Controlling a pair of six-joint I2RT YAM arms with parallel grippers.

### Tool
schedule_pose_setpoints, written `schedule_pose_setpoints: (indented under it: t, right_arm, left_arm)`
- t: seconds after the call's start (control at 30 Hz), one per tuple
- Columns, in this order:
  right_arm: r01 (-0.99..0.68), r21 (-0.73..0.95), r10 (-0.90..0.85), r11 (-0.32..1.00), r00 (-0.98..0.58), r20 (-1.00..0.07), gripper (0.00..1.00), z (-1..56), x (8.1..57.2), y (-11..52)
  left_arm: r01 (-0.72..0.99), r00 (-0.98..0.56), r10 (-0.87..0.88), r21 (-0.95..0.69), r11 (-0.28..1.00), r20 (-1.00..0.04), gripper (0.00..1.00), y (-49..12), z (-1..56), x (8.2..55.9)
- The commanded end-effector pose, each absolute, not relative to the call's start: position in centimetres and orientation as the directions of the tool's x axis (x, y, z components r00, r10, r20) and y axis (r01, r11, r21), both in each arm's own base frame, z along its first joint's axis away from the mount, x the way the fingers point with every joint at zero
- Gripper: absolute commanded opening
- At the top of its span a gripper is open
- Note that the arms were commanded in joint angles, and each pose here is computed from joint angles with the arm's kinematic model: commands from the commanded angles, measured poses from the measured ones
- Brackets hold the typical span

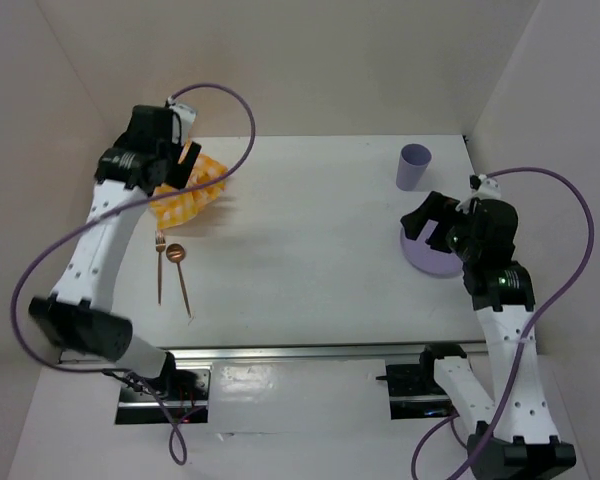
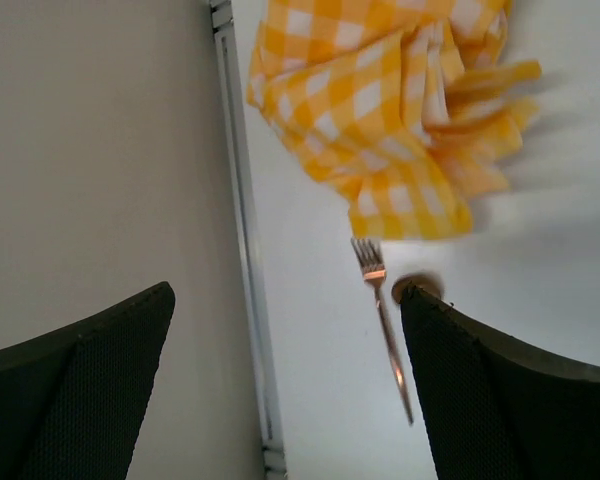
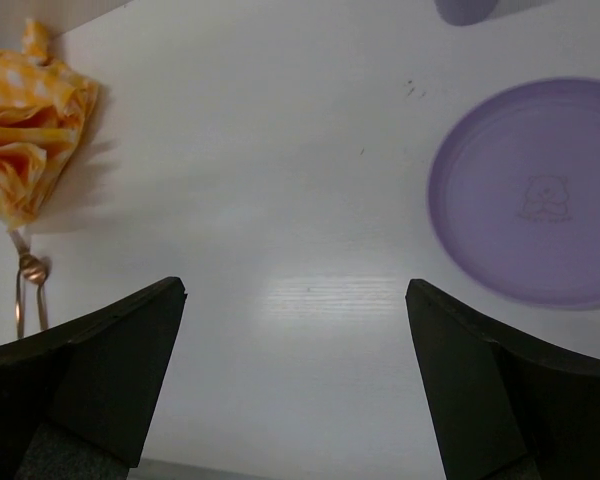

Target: Set the dinner table for one person

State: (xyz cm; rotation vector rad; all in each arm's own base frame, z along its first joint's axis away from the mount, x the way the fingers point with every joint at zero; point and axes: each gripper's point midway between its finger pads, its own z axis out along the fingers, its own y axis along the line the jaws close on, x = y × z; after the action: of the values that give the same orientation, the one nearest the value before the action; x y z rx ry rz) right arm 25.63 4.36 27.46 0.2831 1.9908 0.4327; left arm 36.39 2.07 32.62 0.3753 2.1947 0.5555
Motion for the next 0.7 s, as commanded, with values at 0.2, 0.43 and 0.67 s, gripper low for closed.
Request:
schedule_pose_setpoints:
  t: [0.2,0.43,0.67]
  right_arm:
    - [0.117,0.313,0.334,0.943,-0.372,-0.866,1.00,27.4,32.2,1.4]
    - [0.154,0.321,0.356,0.935,-0.393,-0.848,1.00,24.8,32.8,1.1]
    - [0.169,0.325,0.366,0.931,-0.418,-0.831,1.00,23.2,32.5,1.1]
  left_arm:
    - [0.011,-0.759,0.194,0.286,0.958,-0.622,1.00,-0.1,21.1,53.7]
    - [0.020,-0.808,0.264,0.423,0.906,-0.527,1.00,2.7,13.8,53.1]
    - [-0.031,-0.890,0.151,0.388,0.921,-0.431,1.00,5.9,10.7,50.9]
